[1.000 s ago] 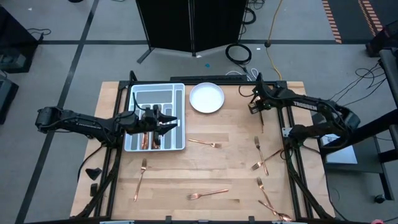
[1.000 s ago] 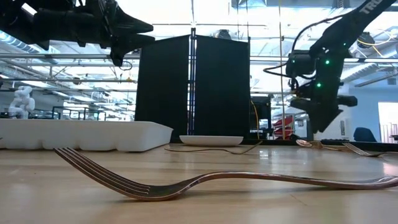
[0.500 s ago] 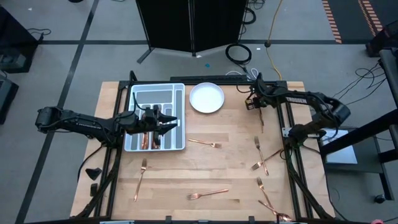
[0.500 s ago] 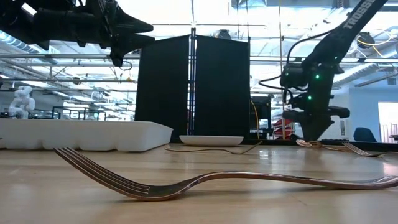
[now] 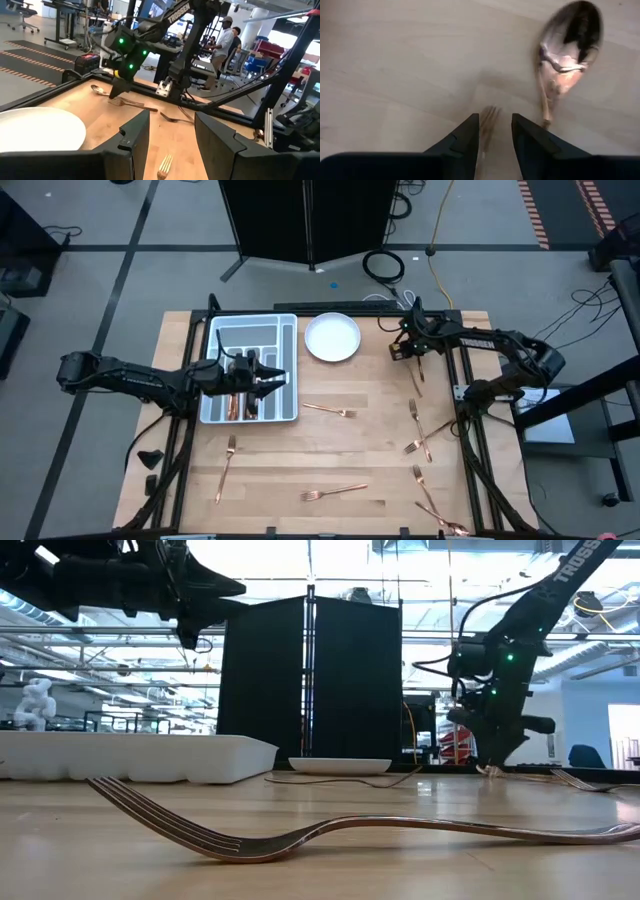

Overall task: Sort silverware
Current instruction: Put the spoon on the silverware tray

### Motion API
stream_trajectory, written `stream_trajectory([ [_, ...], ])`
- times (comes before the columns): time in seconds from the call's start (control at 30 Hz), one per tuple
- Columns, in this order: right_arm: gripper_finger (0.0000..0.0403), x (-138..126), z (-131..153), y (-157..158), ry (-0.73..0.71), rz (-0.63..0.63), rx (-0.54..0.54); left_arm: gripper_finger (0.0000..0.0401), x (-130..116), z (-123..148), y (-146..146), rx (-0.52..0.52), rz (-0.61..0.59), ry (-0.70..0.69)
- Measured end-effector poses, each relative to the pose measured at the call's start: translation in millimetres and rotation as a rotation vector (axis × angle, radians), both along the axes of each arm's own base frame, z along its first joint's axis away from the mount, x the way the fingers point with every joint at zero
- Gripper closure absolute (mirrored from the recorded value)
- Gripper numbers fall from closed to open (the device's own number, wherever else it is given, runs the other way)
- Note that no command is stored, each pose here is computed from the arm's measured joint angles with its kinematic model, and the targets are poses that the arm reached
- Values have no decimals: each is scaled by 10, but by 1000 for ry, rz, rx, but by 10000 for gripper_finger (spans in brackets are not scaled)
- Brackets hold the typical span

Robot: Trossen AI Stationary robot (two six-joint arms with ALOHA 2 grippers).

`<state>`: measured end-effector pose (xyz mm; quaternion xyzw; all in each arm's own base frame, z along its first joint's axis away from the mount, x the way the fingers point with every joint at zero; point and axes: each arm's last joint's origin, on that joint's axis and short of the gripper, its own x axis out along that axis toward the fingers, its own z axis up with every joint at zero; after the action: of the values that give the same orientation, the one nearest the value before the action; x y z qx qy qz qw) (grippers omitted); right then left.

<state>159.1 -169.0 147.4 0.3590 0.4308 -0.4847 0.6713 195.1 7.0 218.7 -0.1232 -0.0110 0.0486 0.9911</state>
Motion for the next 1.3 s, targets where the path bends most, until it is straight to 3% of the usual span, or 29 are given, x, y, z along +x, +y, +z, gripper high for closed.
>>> stream_trajectory([
  [0.27, 297, -65, 100, 48, 77, -37, -72, 250, 0, -11, 0, -2, 0, 11],
  [0.67, 297, -110, 33, 59, 144, -63, -28, 250, 0, -20, -6, -7, -15, 20],
  [0.9, 299, -143, -144, 97, 163, -66, 4, 250, 1, -22, -31, -6, -32, 22],
  [1.07, 326, -173, -224, 135, 154, -67, 21, 250, 1, -22, -32, -5, -33, 22],
  [1.3, 394, -166, -234, 157, 135, -44, 48, 250, 1, -23, -34, -8, -34, 22],
])
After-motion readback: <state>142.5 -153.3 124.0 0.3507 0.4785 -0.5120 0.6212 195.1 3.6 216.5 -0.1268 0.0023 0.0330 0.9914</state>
